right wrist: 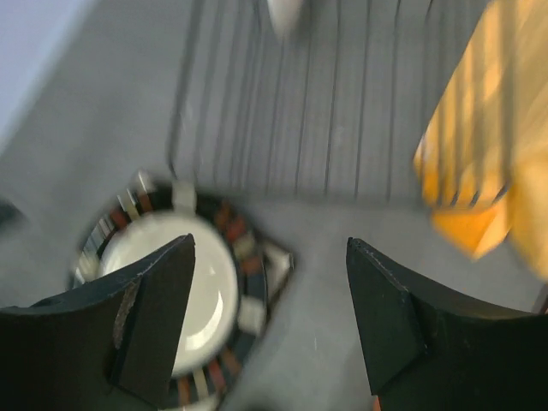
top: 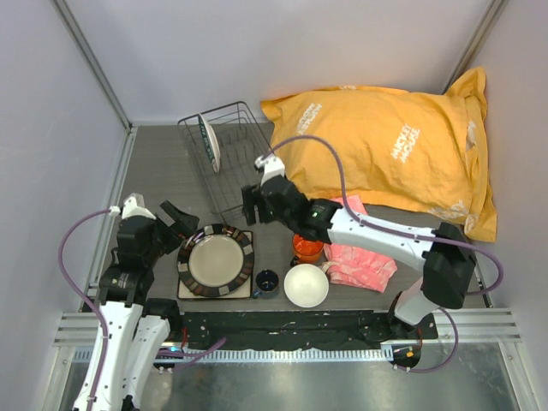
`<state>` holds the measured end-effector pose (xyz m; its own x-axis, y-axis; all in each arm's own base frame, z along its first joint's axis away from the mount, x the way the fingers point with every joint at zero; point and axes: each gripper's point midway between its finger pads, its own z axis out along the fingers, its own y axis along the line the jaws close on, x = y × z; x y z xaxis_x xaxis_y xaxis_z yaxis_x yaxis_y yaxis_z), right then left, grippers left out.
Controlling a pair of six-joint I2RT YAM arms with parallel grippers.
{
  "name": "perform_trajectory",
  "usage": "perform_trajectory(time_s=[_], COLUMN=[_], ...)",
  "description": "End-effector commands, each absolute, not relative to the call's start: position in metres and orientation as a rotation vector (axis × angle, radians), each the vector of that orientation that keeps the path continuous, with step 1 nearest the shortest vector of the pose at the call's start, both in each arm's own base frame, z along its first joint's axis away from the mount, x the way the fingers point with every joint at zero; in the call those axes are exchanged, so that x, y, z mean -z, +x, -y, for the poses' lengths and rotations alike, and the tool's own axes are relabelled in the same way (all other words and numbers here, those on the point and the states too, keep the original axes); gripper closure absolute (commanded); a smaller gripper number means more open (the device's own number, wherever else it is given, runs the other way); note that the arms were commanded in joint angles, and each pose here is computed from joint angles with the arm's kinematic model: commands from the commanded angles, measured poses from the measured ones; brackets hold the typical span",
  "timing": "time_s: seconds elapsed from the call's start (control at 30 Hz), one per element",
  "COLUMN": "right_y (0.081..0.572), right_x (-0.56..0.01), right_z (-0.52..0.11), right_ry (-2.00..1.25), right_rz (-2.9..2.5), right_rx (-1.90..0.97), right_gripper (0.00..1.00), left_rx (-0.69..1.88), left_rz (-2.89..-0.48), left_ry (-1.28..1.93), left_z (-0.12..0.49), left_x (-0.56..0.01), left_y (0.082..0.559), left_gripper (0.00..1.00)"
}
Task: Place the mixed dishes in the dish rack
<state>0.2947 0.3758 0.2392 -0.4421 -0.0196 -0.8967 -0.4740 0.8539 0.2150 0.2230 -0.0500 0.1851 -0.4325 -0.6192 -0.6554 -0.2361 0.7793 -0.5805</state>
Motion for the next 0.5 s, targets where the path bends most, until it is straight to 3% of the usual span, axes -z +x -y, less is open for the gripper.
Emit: perform_trajectory(time_s=[0.0,0.47], right_y=[0.23,0.192], right_x=[-0.137,-0.095], right_z=[-0.372,-0.38], right_ry=[-0.449,-0.421], right_rz=[-2.31,-2.383], right_rx=[-0.688,-0.939], right_gripper=[0.26,0.27], left_rx=[0.518,0.544], left_rz=[-1.979,-1.972], left_ry=[-0.651,-0.69], left_z=[0.049,0.05], left_x=[-0.198,-0.192], left_y=[0.224,0.221], left_gripper=[0.0,0.0])
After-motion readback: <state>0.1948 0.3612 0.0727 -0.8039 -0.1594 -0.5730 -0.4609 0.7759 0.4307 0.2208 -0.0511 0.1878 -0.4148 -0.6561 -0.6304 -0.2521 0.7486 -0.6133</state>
